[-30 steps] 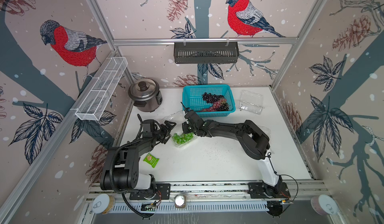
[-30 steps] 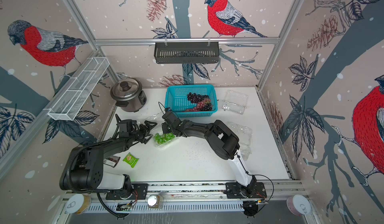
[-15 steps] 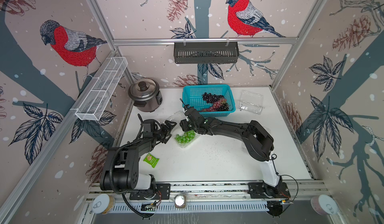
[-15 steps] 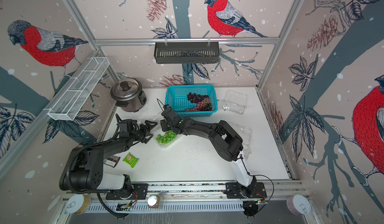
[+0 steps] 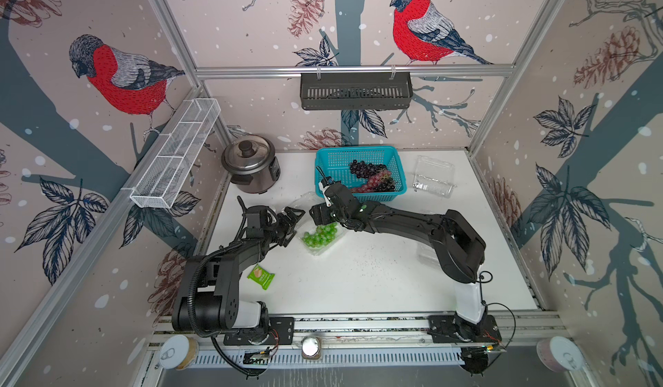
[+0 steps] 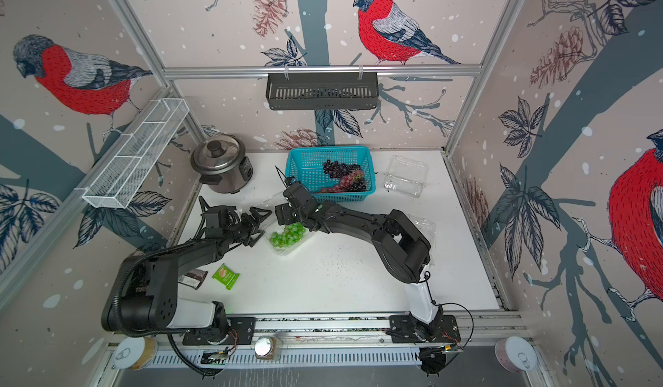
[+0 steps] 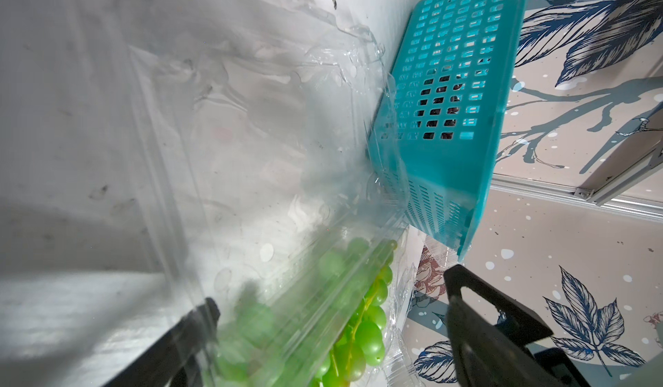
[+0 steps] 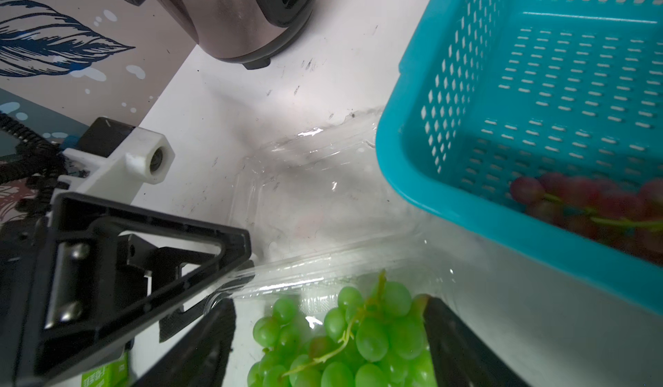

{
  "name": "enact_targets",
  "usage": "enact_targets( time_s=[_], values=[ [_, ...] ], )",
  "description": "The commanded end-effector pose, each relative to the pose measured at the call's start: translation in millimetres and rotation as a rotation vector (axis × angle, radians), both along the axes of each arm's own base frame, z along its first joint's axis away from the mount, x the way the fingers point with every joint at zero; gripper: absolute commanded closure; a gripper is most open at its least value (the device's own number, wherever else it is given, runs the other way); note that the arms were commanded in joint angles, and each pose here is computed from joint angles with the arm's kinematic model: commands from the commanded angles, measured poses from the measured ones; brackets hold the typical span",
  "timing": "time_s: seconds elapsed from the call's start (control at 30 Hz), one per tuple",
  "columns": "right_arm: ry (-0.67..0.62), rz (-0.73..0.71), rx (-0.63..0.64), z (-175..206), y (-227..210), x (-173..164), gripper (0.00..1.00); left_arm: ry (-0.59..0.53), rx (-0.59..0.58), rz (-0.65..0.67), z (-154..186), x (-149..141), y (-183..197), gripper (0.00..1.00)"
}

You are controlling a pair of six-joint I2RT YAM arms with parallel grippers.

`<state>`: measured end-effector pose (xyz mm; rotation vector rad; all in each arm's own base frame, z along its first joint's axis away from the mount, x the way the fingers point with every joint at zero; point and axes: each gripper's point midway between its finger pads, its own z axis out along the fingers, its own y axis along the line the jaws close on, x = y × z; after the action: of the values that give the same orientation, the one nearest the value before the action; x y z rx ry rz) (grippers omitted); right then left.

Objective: Pack grapes into containers
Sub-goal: Place the grape into the packing box, then pick up the grape from the basket.

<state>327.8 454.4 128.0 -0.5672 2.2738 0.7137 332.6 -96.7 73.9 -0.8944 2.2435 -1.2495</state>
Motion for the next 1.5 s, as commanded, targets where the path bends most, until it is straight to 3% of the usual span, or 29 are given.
enact_targets(
  time_s=[0.0,0.03,0.27,0.53,0.67,0.97,1.33,1.47],
  values=[
    [0.004,-0.001,0.049,9.6,-1.1,-4.2,0.04,-0.026,0.001,0.006,5.1,4.7,0.9,0.02],
    [0.004,-0.004,0.056,11.4,-4.7,-5.2,0.0,-0.03,0.002,0.003,6.1,5.1,0.0,0.02],
    [-0.033,-0.055,0.114,47.7,-40.0,15.9,0.0,-0.063,0.068,-0.015,21.0,13.1,2.9,0.02],
    [-0.068,-0.255,0.071,78.5,-116.9,90.8,0.0,-0.056,0.195,-0.028,32.5,10.5,13.5,0.02],
    [-0.064,-0.365,-0.026,65.2,-155.0,128.1,0.0,-0.042,0.281,-0.031,33.2,5.7,22.3,0.02],
    [0.005,-0.472,-0.188,8.6,-203.8,183.2,0.05,0.002,0.276,-0.065,14.7,7.4,19.4,0.02],
    [0.098,-0.478,-0.253,-46.1,-211.1,205.2,0.23,0.064,0.4,-0.011,8.2,8.0,49.2,0.02],
    [0.108,-0.492,-0.284,-55.4,-218.4,207.0,0.24,0.078,0.407,0.059,12.4,7.7,71.7,0.02]
  ],
)
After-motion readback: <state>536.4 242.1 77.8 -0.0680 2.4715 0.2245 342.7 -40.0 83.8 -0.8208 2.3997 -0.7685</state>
